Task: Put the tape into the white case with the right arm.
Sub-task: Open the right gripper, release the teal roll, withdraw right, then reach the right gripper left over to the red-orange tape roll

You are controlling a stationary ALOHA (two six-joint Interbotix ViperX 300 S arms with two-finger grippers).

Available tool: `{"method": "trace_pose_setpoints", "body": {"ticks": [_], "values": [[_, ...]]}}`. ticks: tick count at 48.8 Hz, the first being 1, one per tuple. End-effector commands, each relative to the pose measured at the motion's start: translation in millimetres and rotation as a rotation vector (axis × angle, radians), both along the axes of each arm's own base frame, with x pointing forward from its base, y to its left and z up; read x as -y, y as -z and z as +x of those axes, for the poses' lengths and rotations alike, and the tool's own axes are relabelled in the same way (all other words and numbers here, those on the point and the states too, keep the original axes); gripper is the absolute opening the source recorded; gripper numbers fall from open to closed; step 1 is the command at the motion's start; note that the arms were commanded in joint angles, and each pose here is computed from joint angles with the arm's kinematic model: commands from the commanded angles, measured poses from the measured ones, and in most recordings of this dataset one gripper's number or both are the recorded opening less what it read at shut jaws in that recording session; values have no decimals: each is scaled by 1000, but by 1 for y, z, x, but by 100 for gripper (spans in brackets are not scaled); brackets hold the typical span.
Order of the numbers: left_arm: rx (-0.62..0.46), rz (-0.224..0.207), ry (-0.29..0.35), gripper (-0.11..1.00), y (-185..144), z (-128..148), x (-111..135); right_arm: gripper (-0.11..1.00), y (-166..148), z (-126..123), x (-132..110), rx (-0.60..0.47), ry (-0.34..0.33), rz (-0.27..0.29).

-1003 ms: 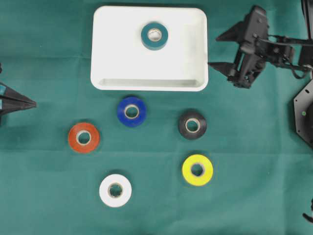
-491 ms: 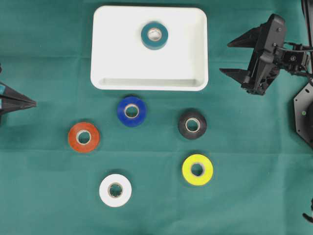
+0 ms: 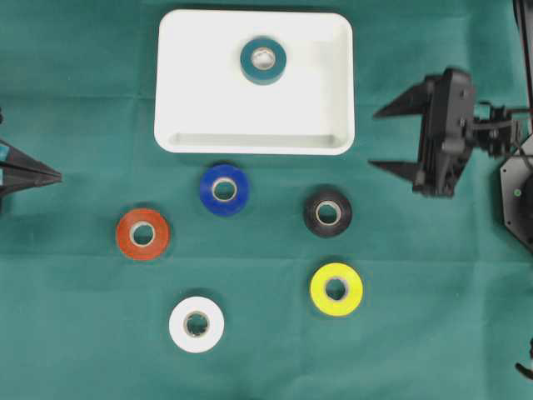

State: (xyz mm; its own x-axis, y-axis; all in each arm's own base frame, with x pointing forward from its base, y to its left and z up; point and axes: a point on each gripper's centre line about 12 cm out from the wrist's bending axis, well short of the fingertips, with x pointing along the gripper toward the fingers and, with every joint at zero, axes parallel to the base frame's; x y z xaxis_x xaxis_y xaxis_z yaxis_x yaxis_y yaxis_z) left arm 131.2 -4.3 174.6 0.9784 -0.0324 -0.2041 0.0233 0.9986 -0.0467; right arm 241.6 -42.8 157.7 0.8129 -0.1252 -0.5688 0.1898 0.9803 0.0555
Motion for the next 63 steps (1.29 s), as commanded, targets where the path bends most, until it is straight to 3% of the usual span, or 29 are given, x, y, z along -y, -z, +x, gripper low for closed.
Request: {"method": "trace_pose_setpoints", "body": {"ticks": [1, 14, 36, 63], "values": [[6, 0, -3, 0, -4, 1, 0, 62, -5, 4, -13, 22, -57, -5], [8, 0, -3, 0, -4, 1, 0, 62, -4, 6, -45, 18, -188, -3], [5, 0, -3, 0, -4, 1, 0, 61, 1, 14, -47, -8, -195, 0], [6, 0, -3, 0, -4, 1, 0, 61, -2, 111, -47, -16, -194, 0]]}}
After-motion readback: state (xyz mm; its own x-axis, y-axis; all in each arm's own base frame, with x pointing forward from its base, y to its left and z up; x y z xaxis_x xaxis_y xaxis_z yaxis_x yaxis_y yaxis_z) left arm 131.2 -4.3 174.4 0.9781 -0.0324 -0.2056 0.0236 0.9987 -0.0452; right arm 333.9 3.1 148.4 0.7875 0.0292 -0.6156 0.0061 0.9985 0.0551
